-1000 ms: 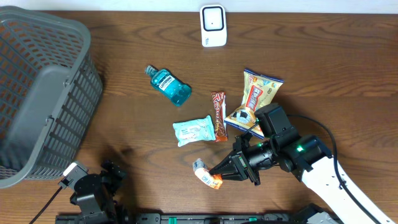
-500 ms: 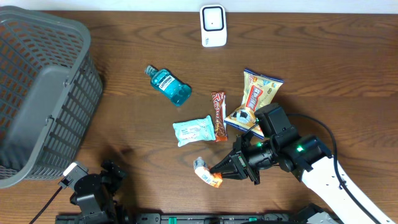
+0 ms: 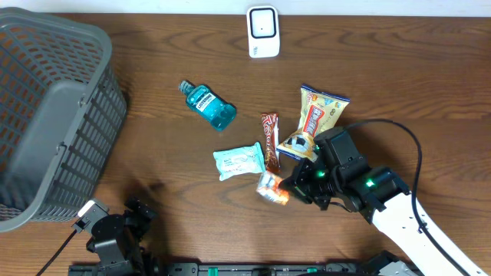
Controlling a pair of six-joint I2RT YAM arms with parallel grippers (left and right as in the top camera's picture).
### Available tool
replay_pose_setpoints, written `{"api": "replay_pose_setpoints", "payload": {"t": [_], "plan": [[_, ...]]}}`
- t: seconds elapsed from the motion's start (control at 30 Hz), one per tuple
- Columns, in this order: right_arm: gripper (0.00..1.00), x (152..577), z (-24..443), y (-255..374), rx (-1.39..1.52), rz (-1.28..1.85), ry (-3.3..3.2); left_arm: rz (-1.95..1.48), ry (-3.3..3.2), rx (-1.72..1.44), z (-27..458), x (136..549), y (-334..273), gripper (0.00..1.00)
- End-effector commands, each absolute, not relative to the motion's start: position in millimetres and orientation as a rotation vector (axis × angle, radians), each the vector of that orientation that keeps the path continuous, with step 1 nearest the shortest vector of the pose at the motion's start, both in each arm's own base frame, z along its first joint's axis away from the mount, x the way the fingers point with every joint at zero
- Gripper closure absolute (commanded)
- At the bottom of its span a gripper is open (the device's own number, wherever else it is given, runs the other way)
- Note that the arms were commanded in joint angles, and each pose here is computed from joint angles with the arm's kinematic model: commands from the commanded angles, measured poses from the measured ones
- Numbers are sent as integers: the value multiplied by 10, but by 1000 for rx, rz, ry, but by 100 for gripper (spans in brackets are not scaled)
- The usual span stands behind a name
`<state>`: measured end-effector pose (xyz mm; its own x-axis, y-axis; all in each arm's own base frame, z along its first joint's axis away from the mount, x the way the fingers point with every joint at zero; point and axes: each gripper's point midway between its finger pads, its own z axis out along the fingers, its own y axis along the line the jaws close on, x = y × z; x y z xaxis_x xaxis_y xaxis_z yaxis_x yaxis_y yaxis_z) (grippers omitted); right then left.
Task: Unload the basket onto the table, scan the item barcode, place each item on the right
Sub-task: 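Lift the Kleenex packet and pull it down-left away from the pile, then carry the orange Kleenex packet with the right gripper up to the scanner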
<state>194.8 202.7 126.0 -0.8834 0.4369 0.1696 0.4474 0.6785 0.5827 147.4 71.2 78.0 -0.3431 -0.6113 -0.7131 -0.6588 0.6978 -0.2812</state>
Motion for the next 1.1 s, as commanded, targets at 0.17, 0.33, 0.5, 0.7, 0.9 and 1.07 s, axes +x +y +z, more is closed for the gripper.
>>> {"api": "replay_pose_setpoints", "payload": {"t": [0.17,0.33,0.5,0.7,0.9,1.07], "plan": [[99,2873,1492,1618,-548,-810,-3607,88,2087,-979,704,1409,706,2],[99,3341,1673,1391,-663,-588,-3895,88,2087,-979,704,1409,706,2],[99,3793,1770,1517,-704,-654,-4048,88,2087,-979,704,1409,706,2],[99,4299,1801,1790,-472,-768,-4269,88,2087,-979,704,1409,706,2],[99,4778,1787,1863,-423,-965,-4395,88,2087,-979,704,1409,706,2],[99,5308,1738,2004,-288,-1165,-4356,88,2087,-979,704,1409,706,2]]}}
